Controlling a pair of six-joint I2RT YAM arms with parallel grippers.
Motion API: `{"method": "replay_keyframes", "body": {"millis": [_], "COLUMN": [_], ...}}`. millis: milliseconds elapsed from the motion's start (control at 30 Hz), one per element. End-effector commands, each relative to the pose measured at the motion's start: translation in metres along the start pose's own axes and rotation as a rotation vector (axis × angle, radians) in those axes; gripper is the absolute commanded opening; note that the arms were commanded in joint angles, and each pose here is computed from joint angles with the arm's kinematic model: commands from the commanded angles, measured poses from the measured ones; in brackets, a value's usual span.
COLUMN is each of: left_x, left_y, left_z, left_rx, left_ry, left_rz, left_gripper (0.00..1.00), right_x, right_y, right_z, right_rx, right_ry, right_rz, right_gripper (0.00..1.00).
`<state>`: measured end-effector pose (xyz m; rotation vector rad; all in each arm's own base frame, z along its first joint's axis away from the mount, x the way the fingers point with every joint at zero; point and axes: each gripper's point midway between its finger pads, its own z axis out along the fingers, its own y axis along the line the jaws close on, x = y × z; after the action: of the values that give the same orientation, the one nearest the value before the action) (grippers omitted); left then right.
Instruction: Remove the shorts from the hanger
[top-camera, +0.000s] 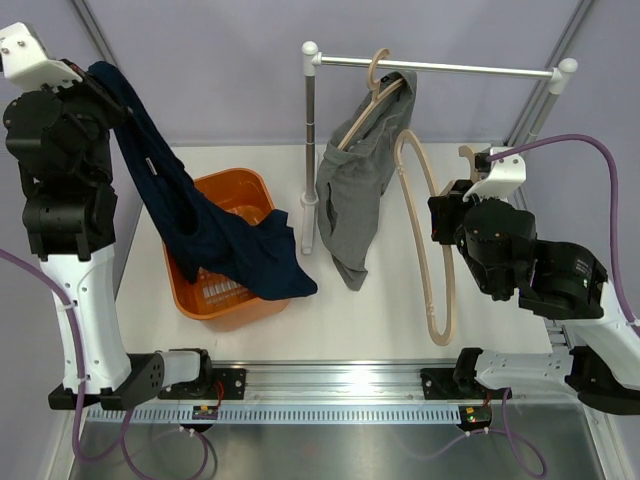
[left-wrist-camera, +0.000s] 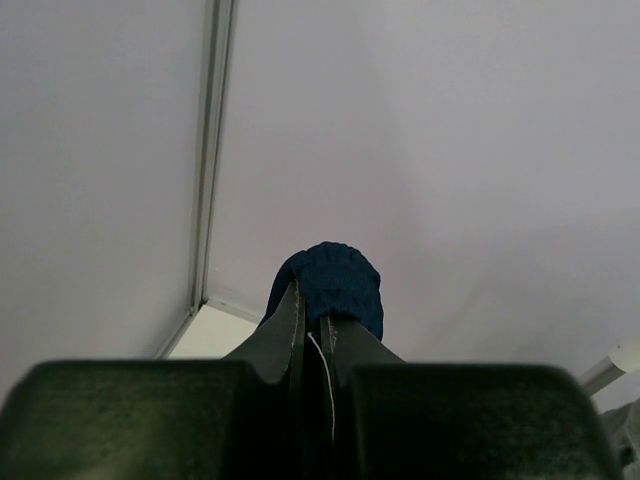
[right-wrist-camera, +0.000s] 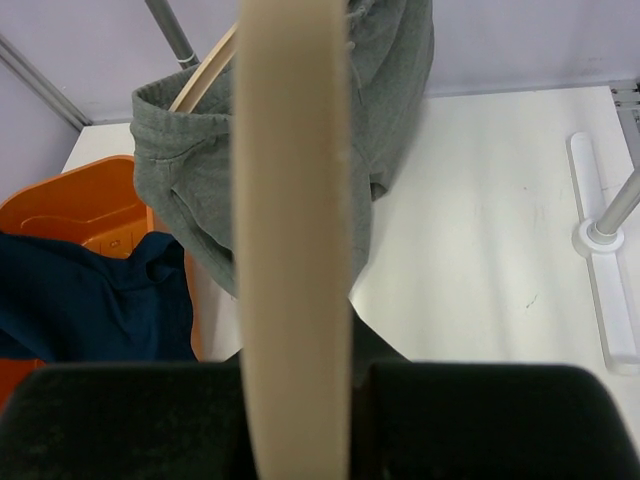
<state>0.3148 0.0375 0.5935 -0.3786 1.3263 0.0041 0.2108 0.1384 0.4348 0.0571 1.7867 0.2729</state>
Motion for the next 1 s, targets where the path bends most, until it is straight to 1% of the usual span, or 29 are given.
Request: {"method": "replay_keyframes", "body": {"millis": [0,33,100,133,167,233,267,333,367,400,467,500,567,600,633,667,733,767,800,867,967], "left_x": [0.005,0.016,0.035,0.057,0.069,0.092,0.124,0.149,0.185,0.195,0.224,0.259,0.282,0.304,0.311,0.320,0.334,0.338,0.339,0.337,0.324], "left_y": [-0.016,-0.010,-0.010,-0.008,-0.007,-0.007,-0.004,-0.001,0.007,0.008,0.009,0.013,0.019,0.023,0.024,0.023,0.023,0.020,0.020,0.018,0.010], "left_z": [0.012,0.018,0.024,0.030,0.032,0.032,0.035,0.030,0.027,0.021,0.015,0.007,-0.002,-0.010,-0.013,-0.018,-0.026,-0.031,-0.033,-0.041,-0.052], "left_rx": [0.071,0.051,0.056,0.044,0.037,0.036,0.029,0.010,-0.020,-0.018,-0.025,-0.033,-0.067,-0.079,-0.084,-0.088,-0.083,-0.076,-0.078,-0.063,-0.014], "left_ry": [0.002,0.027,0.076,0.125,0.149,0.200,0.261,0.306,0.373,0.388,0.441,0.511,0.555,0.602,0.617,0.641,0.675,0.690,0.696,0.704,0.692], "left_rz": [-0.061,-0.072,-0.083,-0.095,-0.104,-0.152,-0.162,-0.223,-0.233,-0.254,-0.306,-0.315,-0.341,-0.339,-0.346,-0.340,-0.321,-0.310,-0.304,-0.286,-0.264], "left_gripper": [0.00,0.00,0.00,0.00,0.00,0.04,0.04,0.08,0.10,0.11,0.11,0.11,0.16,0.20,0.24,0.36,0.50,0.64,0.74,0.99,0.99], "right_x": [-0.014,-0.014,-0.018,-0.020,-0.019,-0.018,-0.017,-0.012,-0.013,-0.007,-0.005,-0.001,-0.001,0.001,0.000,0.000,0.003,0.006,0.010,0.013,0.013], "right_y": [-0.010,-0.011,-0.014,-0.015,-0.015,-0.012,-0.017,-0.018,-0.028,-0.028,-0.035,-0.041,-0.044,-0.044,-0.049,-0.052,-0.055,-0.055,-0.053,-0.055,-0.060], "right_z": [-0.003,-0.003,-0.002,-0.001,0.002,0.007,0.013,0.020,0.024,0.029,0.033,0.037,0.038,0.039,0.041,0.041,0.047,0.049,0.052,0.056,0.062], "right_rx": [0.049,0.061,0.081,0.089,0.095,0.084,0.107,0.108,0.143,0.136,0.152,0.163,0.163,0.157,0.171,0.171,0.165,0.165,0.144,0.138,0.124], "right_ry": [-0.039,-0.038,-0.050,-0.055,-0.052,-0.040,-0.036,-0.018,-0.021,-0.003,0.004,0.015,0.018,0.025,0.023,0.021,0.033,0.040,0.055,0.069,0.067], "right_rz": [0.001,-0.010,-0.022,-0.020,-0.035,-0.033,-0.035,-0.033,-0.022,-0.022,-0.008,-0.006,-0.006,-0.008,-0.002,-0.002,0.000,0.000,0.000,-0.010,-0.011], "right_gripper": [0.00,0.00,0.00,0.00,0.00,0.00,0.00,0.00,0.00,0.00,0.00,0.00,0.00,0.00,0.00,0.00,0.00,0.00,0.00,0.00,0.00]}}
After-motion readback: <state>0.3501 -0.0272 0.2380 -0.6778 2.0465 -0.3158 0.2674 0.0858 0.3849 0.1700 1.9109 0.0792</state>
